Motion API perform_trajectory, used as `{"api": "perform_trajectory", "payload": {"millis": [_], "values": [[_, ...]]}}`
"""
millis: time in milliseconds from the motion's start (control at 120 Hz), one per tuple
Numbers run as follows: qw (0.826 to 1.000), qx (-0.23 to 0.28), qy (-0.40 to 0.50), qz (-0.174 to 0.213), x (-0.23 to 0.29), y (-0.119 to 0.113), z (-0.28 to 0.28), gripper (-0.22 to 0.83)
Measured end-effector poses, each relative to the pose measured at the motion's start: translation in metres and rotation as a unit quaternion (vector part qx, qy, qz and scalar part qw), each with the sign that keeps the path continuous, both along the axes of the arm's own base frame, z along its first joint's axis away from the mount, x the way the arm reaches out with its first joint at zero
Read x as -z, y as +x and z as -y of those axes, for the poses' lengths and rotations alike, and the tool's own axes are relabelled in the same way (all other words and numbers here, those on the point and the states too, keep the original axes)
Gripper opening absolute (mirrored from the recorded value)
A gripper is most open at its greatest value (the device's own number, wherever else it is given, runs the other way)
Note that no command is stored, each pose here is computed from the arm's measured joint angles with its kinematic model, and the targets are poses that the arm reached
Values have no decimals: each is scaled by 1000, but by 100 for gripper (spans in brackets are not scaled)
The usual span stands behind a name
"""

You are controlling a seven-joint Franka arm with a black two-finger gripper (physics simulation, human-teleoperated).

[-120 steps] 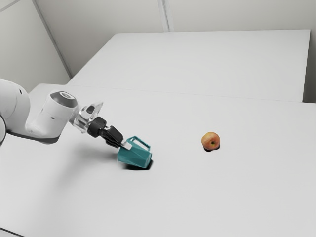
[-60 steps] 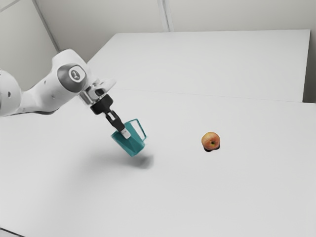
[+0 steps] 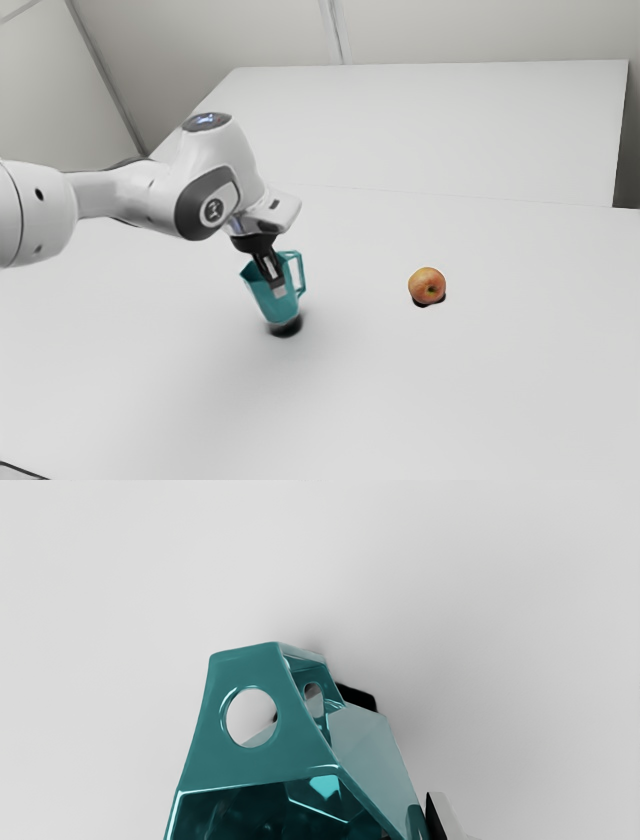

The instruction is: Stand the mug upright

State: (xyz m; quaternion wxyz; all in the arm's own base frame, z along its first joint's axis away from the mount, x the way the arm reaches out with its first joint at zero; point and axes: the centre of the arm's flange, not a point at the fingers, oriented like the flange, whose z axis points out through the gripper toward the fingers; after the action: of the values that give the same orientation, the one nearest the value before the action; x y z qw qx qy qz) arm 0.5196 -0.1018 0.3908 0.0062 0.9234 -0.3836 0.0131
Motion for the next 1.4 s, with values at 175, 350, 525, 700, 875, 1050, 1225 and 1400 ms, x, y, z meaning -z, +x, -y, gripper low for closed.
{"api": "perform_trajectory", "payload": {"millis": [175, 350, 525, 700, 875, 1050, 1225, 1400], "values": [[999, -33, 6, 7, 7, -4, 10, -17], [997, -79, 5, 12, 14, -3, -2, -17], [992, -127, 4, 14, 22, -2, -23, -17], [985, -171, 1, 16, 27, 1, -47, -17], [978, -209, 1, 14, 32, 2, -71, -17], [971, -240, 0, 9, 38, 3, -91, -16], [969, -247, -4, 6, 39, 3, -90, 21], [973, -230, -4, 9, 35, 2, -69, 43]]}}
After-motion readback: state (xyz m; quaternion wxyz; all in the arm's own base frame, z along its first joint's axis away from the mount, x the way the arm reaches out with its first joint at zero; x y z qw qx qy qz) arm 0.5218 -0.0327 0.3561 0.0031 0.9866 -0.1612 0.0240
